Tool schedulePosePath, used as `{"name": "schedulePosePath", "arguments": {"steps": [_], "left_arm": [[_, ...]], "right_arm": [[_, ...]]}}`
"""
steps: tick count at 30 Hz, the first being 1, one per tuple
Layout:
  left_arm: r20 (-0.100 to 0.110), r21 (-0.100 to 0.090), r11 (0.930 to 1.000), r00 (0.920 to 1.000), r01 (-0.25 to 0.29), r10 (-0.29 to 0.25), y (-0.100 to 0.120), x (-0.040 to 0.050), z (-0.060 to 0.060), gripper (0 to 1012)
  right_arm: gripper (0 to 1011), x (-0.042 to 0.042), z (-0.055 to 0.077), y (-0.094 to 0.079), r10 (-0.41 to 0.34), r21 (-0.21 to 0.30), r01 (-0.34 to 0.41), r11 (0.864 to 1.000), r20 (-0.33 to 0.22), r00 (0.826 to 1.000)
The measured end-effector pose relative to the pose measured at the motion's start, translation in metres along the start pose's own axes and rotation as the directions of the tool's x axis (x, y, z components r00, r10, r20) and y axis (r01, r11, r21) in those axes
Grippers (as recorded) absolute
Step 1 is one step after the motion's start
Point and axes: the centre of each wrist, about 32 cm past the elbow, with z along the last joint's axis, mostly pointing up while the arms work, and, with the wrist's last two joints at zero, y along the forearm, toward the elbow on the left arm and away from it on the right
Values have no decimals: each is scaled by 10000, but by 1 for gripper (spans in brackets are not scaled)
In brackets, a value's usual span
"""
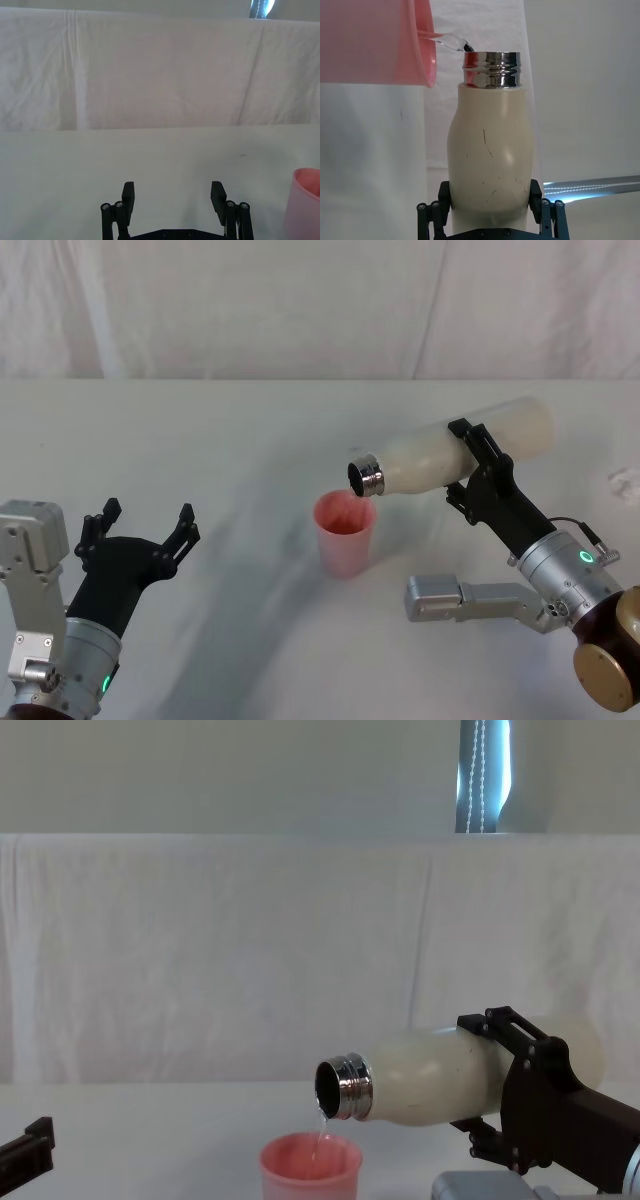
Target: Grasp the thermos with one hand and pour water into the cup lid.
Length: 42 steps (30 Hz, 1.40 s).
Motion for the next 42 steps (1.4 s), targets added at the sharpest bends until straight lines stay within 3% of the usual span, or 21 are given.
{"name": "schedulePosePath", "arguments": {"steps": [42], "left_arm": [[0,0,10000,10000,0,0,0,0,0,1001]], "right_arm": [[957,33,-28,17,-8,58,6,10000,198,9998]]}}
